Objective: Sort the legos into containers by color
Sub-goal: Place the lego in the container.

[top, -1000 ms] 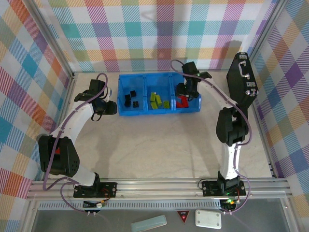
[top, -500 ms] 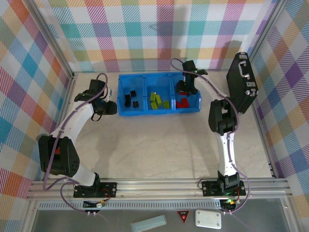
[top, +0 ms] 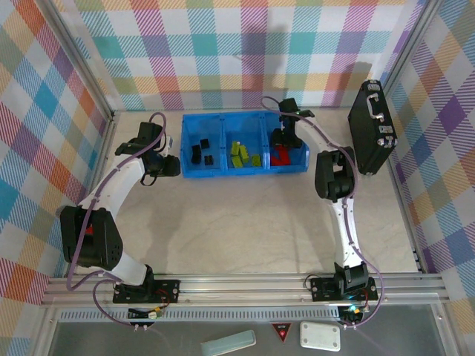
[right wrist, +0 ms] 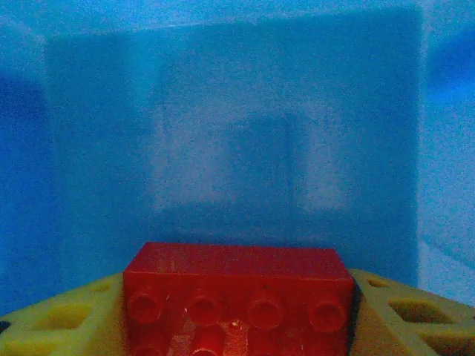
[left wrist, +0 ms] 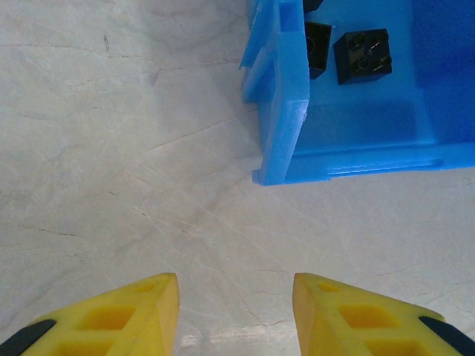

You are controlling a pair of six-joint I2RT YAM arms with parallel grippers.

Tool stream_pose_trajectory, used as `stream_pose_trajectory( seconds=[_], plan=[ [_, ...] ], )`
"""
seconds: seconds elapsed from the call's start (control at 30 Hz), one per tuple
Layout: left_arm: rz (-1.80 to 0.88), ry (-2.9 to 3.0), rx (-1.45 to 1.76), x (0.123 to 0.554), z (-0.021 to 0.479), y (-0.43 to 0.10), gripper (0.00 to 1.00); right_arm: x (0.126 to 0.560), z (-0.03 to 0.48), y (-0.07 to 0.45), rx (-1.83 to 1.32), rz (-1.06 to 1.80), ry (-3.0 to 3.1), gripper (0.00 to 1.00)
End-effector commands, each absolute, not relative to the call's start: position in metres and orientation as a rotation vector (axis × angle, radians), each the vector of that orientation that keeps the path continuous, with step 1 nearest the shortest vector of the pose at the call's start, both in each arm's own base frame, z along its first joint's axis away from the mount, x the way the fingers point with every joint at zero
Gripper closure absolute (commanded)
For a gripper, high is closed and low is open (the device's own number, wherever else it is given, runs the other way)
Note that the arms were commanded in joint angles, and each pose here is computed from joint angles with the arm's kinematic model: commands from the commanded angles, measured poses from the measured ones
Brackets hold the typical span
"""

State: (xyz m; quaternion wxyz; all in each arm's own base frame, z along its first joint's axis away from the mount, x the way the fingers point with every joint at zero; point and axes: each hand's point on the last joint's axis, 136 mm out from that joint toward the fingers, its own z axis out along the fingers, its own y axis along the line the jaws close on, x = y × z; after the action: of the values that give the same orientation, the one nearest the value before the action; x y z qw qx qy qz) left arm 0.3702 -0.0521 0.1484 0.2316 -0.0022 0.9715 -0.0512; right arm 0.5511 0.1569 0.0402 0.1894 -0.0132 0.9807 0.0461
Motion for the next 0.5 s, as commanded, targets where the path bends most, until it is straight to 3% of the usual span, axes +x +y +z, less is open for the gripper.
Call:
stream_pose_trajectory(
  seconds=[0.0, 0.3, 0.47],
  plan=[
    [-0.157, 2.681, -0.026, 0.370, 0.148, -0.050, 0.56, 0.549, 0.039, 0.156, -0.044, 0.149, 2.775, 0.40],
    [-0.187, 2.658, -0.027, 0.370, 0.154, -0.053, 0.54, 0.546, 0.082, 0.156, -0.034, 0.168, 2.724, 0.28],
    [-0.198, 2.634, -0.029, 0.369, 0.160, -0.054, 0.54, 0.540, 0.110, 0.154, -0.035, 0.179, 2.698, 0.27]
  ],
)
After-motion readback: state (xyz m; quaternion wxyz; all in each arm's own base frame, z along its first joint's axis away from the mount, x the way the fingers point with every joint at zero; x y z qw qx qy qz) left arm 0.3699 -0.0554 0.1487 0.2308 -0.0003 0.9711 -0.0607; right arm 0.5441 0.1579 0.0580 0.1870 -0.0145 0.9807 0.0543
